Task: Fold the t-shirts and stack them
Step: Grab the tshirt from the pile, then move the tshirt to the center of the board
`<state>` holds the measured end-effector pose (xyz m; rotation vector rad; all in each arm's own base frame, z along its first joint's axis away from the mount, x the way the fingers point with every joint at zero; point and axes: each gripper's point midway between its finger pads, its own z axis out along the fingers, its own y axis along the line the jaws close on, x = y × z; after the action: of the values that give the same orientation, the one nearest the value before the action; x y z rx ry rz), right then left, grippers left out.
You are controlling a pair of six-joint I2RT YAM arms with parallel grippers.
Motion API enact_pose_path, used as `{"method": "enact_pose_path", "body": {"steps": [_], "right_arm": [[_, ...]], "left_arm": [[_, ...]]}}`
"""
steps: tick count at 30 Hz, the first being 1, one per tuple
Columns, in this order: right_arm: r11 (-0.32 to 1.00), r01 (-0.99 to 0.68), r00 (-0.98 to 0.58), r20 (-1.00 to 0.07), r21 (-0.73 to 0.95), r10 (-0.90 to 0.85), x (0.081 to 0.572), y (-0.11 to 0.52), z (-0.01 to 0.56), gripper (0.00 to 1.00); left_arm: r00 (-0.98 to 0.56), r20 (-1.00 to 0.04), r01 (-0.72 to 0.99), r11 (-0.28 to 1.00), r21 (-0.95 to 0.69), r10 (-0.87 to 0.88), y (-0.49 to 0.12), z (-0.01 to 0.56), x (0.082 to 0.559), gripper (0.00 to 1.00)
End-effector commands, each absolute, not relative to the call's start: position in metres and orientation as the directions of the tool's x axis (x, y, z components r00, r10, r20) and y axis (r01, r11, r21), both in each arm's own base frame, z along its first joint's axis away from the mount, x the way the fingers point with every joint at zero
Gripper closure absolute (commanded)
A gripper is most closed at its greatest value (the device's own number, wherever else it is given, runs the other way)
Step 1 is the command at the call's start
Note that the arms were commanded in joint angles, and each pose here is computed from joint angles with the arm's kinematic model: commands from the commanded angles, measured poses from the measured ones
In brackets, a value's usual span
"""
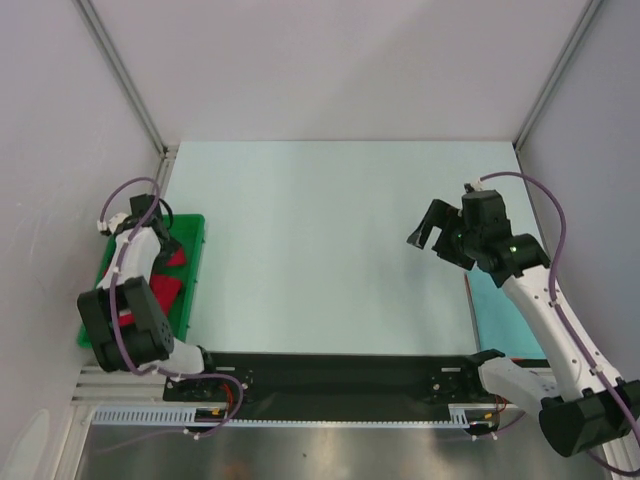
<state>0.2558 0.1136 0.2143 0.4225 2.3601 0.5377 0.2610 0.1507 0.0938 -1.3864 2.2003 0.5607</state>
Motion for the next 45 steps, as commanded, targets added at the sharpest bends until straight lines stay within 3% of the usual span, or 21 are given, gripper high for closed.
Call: {"method": "enact_pose_path", "body": {"steps": [1,7,10,11,13,14,17,21,25,29,31,34,39,41,42,43,45], "right_arm": [[0.905,0.050,-0.694,-0.636,0.423,0.336,0.273,0.120,0.236,0.00],[0.906,0.043,-0.696,-0.638,0.421,0.329,0.277,0.120,0.236,0.00],[0.898,0.049,-0.704,-0.623,0.437,0.342,0.271,0.120,0.231,0.00],[0.894,0.049,-0.708,-0.616,0.445,0.346,0.269,0.121,0.230,0.00],[0.890,0.051,-0.710,-0.610,0.453,0.351,0.265,0.120,0.229,0.00],[0.888,0.047,-0.717,-0.604,0.458,0.349,0.262,0.122,0.227,0.00],[0.883,0.013,-0.741,-0.589,0.468,0.323,0.251,0.130,0.223,0.00],[0.875,-0.004,-0.779,-0.550,0.484,0.300,0.232,0.137,0.212,0.00],[0.855,-0.031,-0.806,-0.519,0.518,0.285,0.210,0.144,0.206,0.00],[0.841,-0.065,-0.823,-0.506,0.537,0.260,0.196,0.149,0.206,0.00],[0.839,-0.056,-0.825,-0.498,0.541,0.266,0.193,0.149,0.205,0.00],[0.837,-0.047,-0.820,-0.500,0.546,0.280,0.190,0.146,0.205,0.00],[0.834,-0.028,-0.787,-0.526,0.551,0.322,0.183,0.137,0.207,0.00],[0.830,-0.017,-0.778,-0.528,0.558,0.339,0.183,0.135,0.203,0.00],[0.826,-0.021,-0.771,-0.535,0.563,0.345,0.182,0.134,0.204,0.00],[0.820,-0.036,-0.772,-0.537,0.571,0.340,0.182,0.136,0.205,0.00],[0.815,-0.097,-0.782,-0.550,0.572,0.293,0.180,0.141,0.203,0.00]], "left_arm": [[-0.397,-0.640,-0.900,0.417,0.130,-0.658,0.180,0.105,0.280,0.00],[-0.396,-0.597,-0.913,0.369,0.174,-0.698,0.210,0.080,0.278,0.00],[-0.376,-0.561,-0.926,0.326,0.193,-0.738,0.217,0.068,0.267,0.05],[-0.372,-0.556,-0.927,0.327,0.182,-0.744,0.220,0.064,0.267,0.20],[-0.393,-0.545,-0.916,0.367,0.162,-0.741,0.218,0.064,0.271,0.39],[-0.388,-0.548,-0.912,0.396,0.111,-0.741,0.213,0.071,0.278,0.55],[-0.396,-0.552,-0.871,0.491,-0.028,-0.733,0.194,0.089,0.294,0.76],[-0.302,-0.584,-0.695,0.593,-0.407,-0.754,0.130,0.155,0.312,0.92],[-0.180,-0.665,-0.414,0.669,-0.617,-0.725,0.067,0.238,0.309,1.00],[-0.175,-0.680,-0.173,0.702,-0.691,-0.712,0.008,0.323,0.304,1.00],[-0.145,-0.680,0.100,0.673,-0.733,-0.719,-0.036,0.377,0.292,1.00],[-0.221,-0.614,0.241,0.567,-0.787,-0.758,-0.086,0.395,0.278,1.00],[-0.406,-0.632,0.333,0.537,-0.775,-0.660,-0.165,0.401,0.260,0.99],[-0.488,-0.646,0.376,0.526,-0.763,-0.587,-0.205,0.385,0.250,0.87],[-0.514,-0.647,0.372,0.534,-0.760,-0.563,-0.214,0.374,0.247,0.75],[-0.568,-0.637,0.348,0.550,-0.759,-0.521,-0.225,0.354,0.239,0.45],[-0.635,-0.598,0.257,0.596,-0.761,-0.489,-0.229,0.309,0.241,0.13]]}}
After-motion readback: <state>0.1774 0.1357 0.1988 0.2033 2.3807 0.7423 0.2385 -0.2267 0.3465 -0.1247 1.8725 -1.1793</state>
